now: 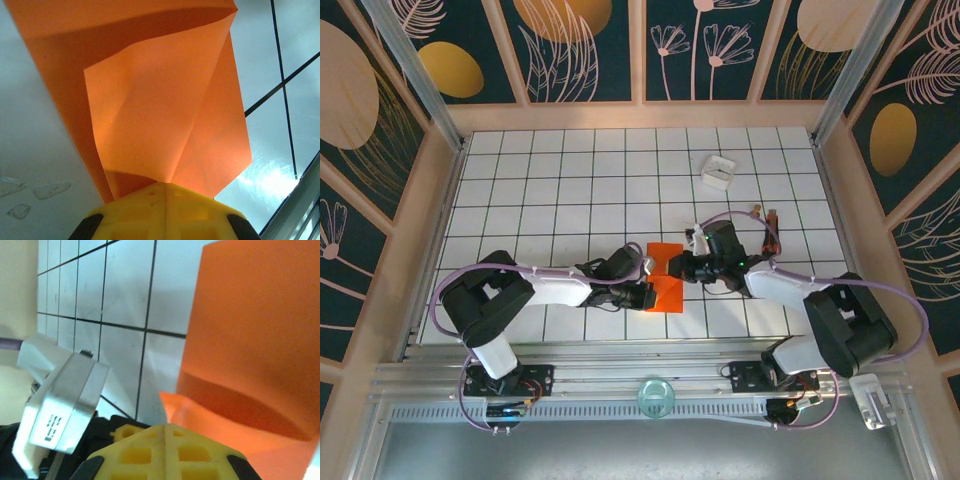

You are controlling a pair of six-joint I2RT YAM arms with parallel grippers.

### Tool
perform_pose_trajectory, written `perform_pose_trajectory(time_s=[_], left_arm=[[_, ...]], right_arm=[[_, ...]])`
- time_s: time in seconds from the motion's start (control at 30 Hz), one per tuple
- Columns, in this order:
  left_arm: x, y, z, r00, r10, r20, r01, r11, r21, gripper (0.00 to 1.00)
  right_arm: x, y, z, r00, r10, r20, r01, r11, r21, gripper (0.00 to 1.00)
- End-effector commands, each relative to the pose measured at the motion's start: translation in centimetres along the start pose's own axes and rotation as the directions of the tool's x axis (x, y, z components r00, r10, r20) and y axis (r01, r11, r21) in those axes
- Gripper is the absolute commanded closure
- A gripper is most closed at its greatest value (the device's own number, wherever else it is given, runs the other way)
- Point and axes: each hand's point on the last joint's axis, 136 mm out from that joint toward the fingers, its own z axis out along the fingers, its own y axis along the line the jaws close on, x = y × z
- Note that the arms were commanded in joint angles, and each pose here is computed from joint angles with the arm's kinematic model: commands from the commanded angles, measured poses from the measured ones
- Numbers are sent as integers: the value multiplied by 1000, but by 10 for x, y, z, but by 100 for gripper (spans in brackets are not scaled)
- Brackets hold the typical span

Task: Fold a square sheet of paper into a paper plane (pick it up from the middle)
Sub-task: Fold the triangle at the bottom-center of the table.

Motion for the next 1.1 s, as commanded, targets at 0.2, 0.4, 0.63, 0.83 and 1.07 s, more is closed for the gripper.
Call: perform_pose_trajectory(time_s=[0.2, 0.4, 0.63, 0.83, 1.07], left_arm=[[33, 40, 7, 994, -41, -106, 27, 991, -133, 100], [34, 41, 6, 993, -40, -111, 25, 990, -137, 100], [39, 44, 6, 991, -32, -132, 12, 989, -150, 100], [48, 58, 7, 986, -20, -168, -13, 981, -196, 100], [60, 72, 7, 979, -12, -203, -37, 971, -235, 100]], right_arm=[[36, -8, 19, 996, 57, -63, -55, 998, 38, 100], [43, -17, 30, 994, 62, -85, -57, 997, 59, 100], [39, -40, 35, 993, 71, -92, -60, 991, 117, 100], [35, -60, 28, 991, 107, -81, -93, 983, 159, 100], [25, -80, 19, 988, 147, -51, -134, 969, 206, 100]])
